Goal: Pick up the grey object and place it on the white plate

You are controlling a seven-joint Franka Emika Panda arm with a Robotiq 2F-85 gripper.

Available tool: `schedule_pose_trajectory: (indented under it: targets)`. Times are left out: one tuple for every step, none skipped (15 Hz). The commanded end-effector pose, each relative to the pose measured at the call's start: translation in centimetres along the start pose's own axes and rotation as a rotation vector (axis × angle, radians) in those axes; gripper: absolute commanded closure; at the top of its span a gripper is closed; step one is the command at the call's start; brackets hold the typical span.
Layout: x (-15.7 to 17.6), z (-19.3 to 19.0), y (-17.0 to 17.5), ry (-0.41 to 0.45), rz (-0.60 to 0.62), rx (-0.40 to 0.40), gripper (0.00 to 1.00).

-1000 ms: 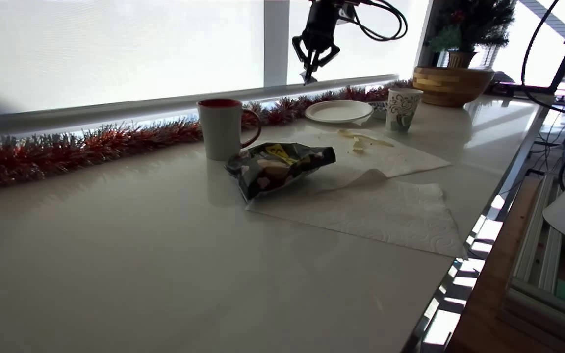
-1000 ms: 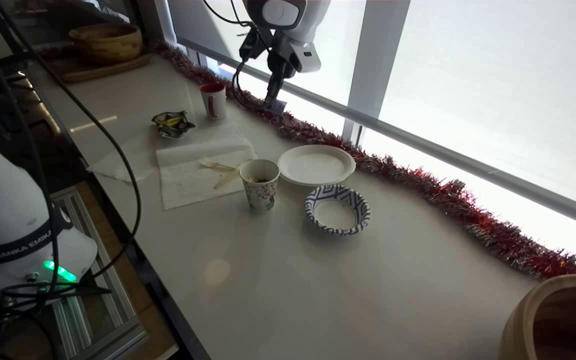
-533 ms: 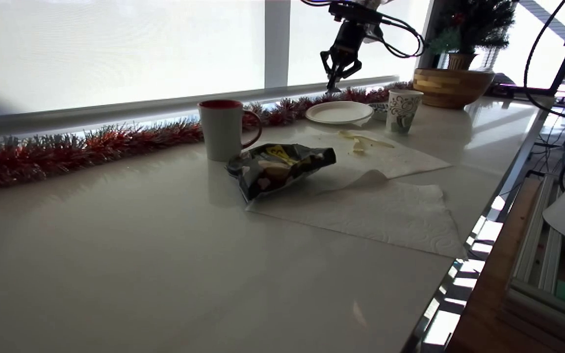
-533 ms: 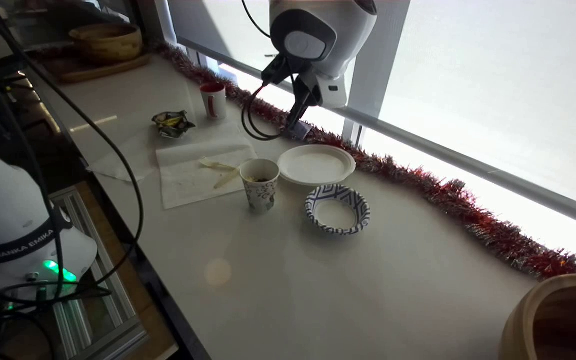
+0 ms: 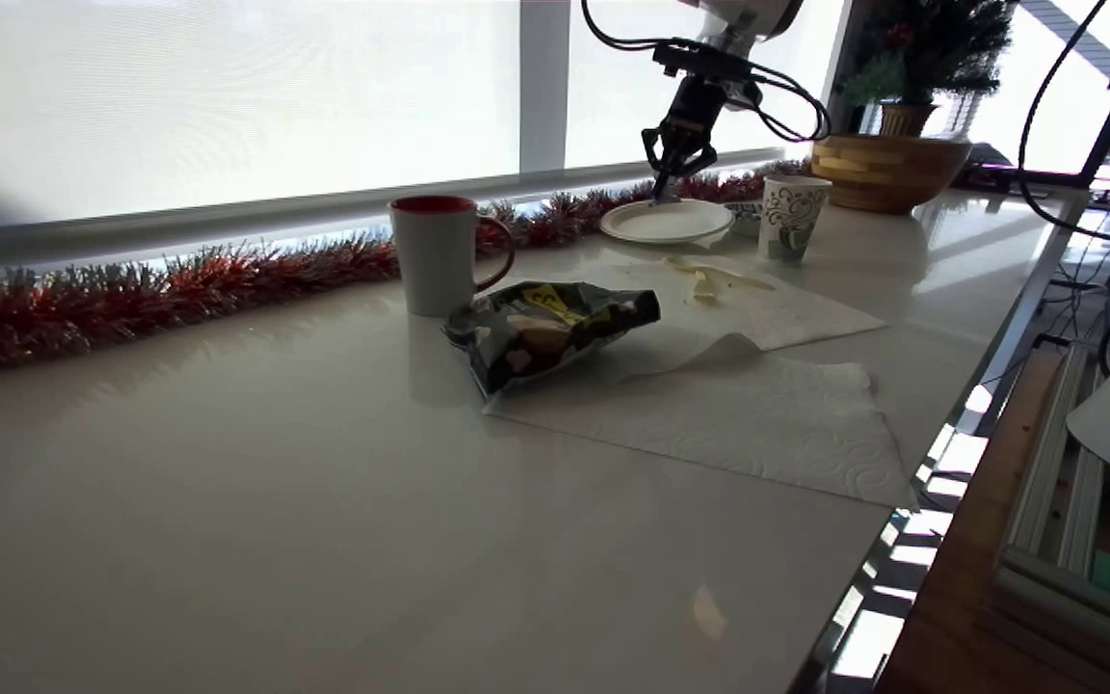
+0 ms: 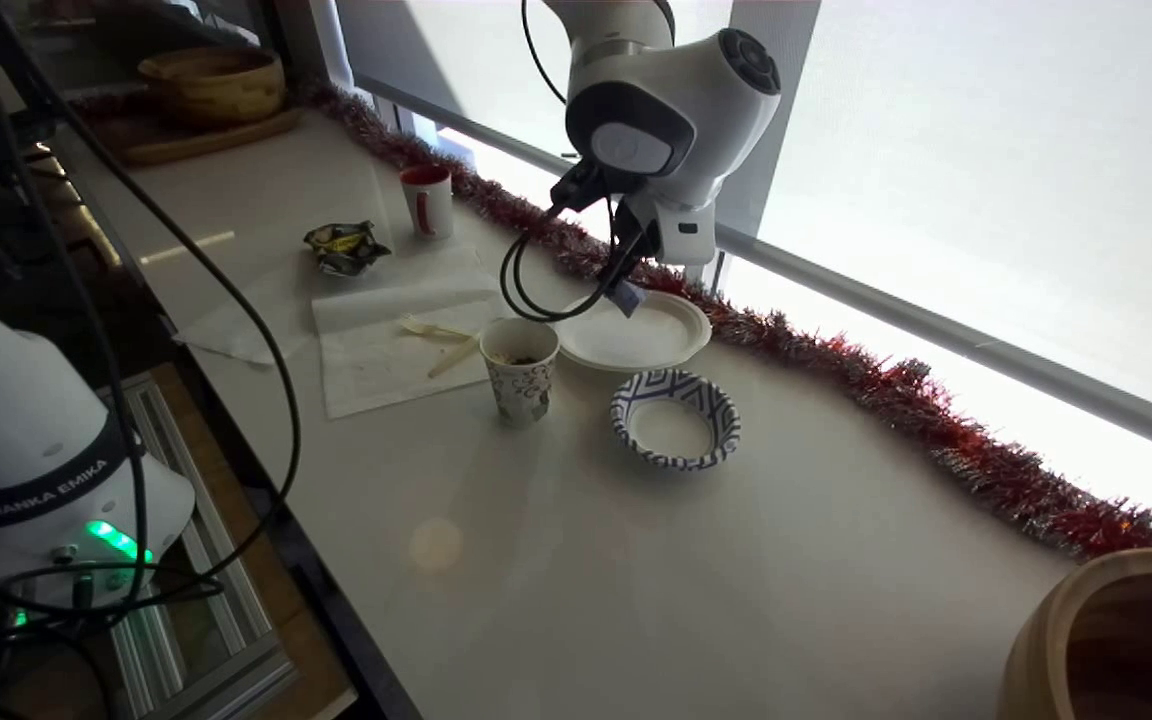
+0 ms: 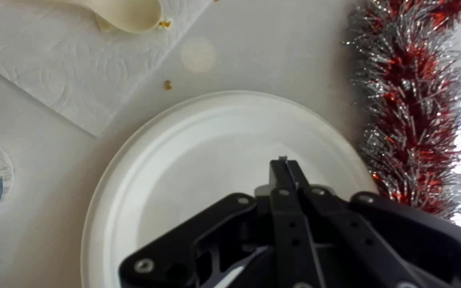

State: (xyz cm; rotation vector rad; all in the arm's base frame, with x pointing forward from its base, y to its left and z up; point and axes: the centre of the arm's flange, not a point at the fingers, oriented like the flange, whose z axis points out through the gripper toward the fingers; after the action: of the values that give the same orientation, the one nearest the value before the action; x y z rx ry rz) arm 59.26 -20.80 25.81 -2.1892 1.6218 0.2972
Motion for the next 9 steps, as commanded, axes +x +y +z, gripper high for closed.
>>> schedule_pose_trajectory:
  targets:
    - [2.7, -0.3, -0.2, -0.01, 0.091, 0.084, 1.0]
    - [3.2, -0.2, 0.0, -0.015, 0.111, 0.087, 1.0]
    - [3.4, 0.0, 0.0, -0.023, 0.119, 0.082, 1.0]
    - [3.6, 0.5, -0.1, -0.018, 0.126, 0.063, 1.0]
    - [3.8, 1.0, -0.3, -0.023, 0.134, 0.054, 0.99]
    - [3.8, 1.7, -0.3, -0.026, 0.141, 0.042, 0.99]
    - [3.8, 2.4, -0.4, -0.035, 0.147, 0.034, 0.99]
    - [3.7, 2.9, -0.4, -0.042, 0.15, 0.024, 0.99]
    - [3.8, 3.5, -0.4, -0.049, 0.16, 0.019, 0.96]
